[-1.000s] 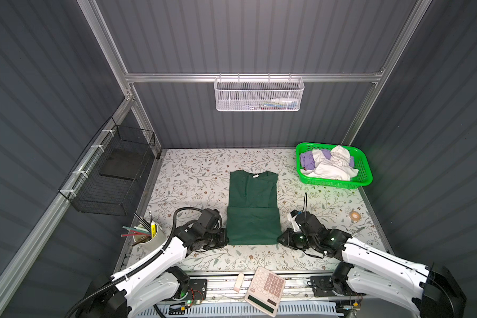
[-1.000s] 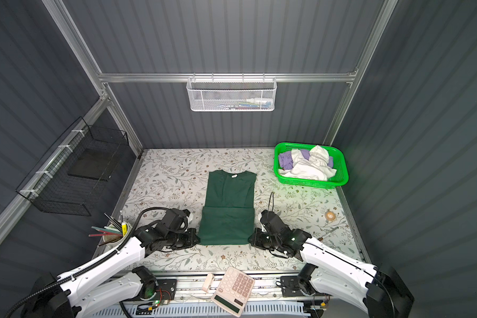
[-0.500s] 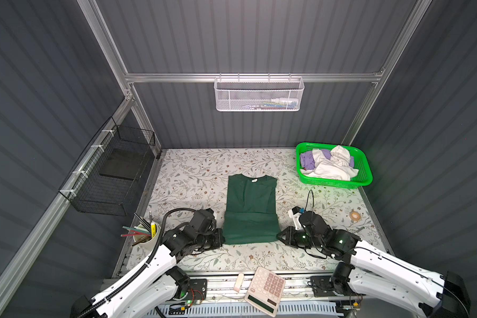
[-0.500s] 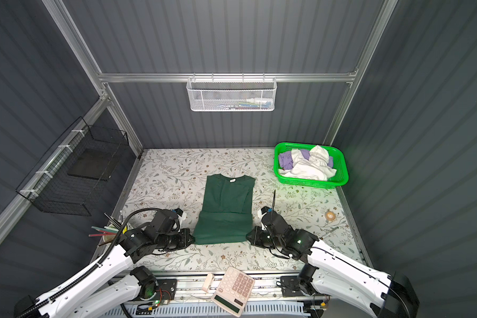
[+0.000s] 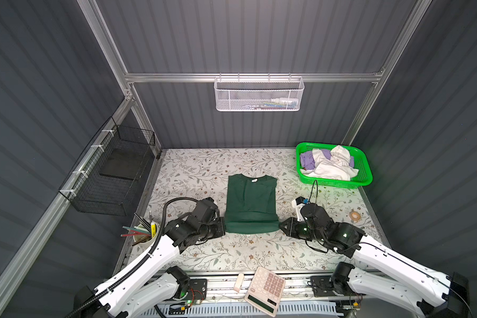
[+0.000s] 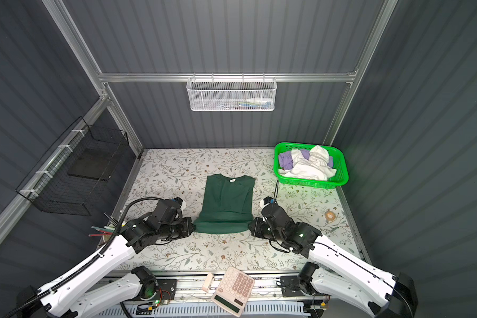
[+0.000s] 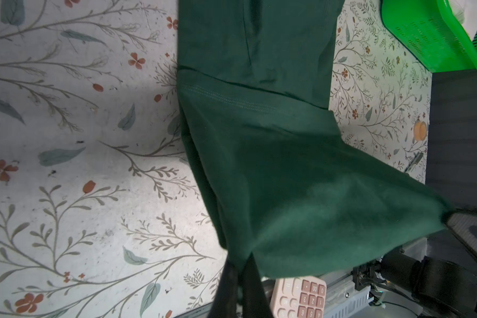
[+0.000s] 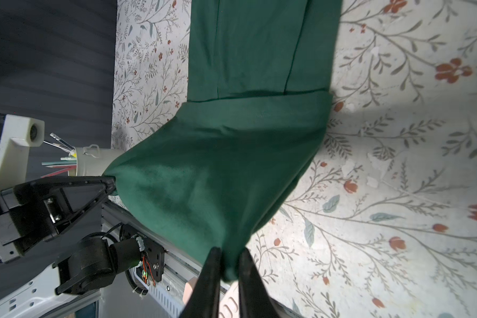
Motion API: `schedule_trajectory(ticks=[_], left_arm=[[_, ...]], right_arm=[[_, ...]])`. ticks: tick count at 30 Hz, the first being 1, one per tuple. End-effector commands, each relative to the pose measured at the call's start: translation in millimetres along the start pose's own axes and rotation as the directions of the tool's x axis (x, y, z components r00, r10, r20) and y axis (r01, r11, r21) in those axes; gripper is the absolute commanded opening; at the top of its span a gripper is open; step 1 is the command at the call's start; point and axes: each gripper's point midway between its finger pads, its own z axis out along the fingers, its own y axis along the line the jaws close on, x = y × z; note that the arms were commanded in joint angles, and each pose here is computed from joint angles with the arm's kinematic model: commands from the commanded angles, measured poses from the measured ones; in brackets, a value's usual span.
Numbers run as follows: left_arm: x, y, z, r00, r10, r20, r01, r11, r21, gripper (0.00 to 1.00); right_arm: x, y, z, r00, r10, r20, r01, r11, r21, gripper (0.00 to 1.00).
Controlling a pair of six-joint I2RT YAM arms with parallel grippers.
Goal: Fold and stack the t-shirts
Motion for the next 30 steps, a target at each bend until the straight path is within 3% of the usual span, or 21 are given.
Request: schedule_trajectory(ticks=[1, 11, 16, 22, 25, 30], left_arm=[[-26, -14, -8, 0.995, 0.040, 0.088, -0.040, 0.999, -0.001, 0.00], [-60, -36, -1, 0.987, 0.085, 0.134, -0.083, 0.996, -0.018, 0.00], [-46, -25, 9, 0.993, 0.053, 0.103, -0.052, 0.998, -0.019, 0.00], [-19, -1, 11, 0.997, 0.004, 0.076, -0.002, 1.000, -0.026, 0.00], [-17, 3, 7, 0.996, -0.011, 0.091, 0.013, 1.000, -0.027, 0.00], [-20, 2, 6, 0.995, -0.019, 0.098, 0.022, 0.999, -0.025, 0.00]], right_arm=[[-14, 0, -1, 0.999, -0.035, 0.021, 0.034, 0.999, 0.029, 0.17], [-38, 2, 1, 0.999, -0.038, 0.033, 0.037, 0.999, 0.022, 0.18], [-6, 3, 17, 0.987, -0.121, -0.106, 0.119, 0.993, -0.025, 0.44], [34, 18, 25, 0.908, -0.403, -0.115, 0.397, 0.915, -0.073, 0.49], [33, 35, 20, 0.858, -0.511, -0.046, 0.506, 0.858, -0.082, 0.56], [44, 29, 25, 0.738, -0.674, -0.047, 0.675, 0.736, 0.050, 0.59]])
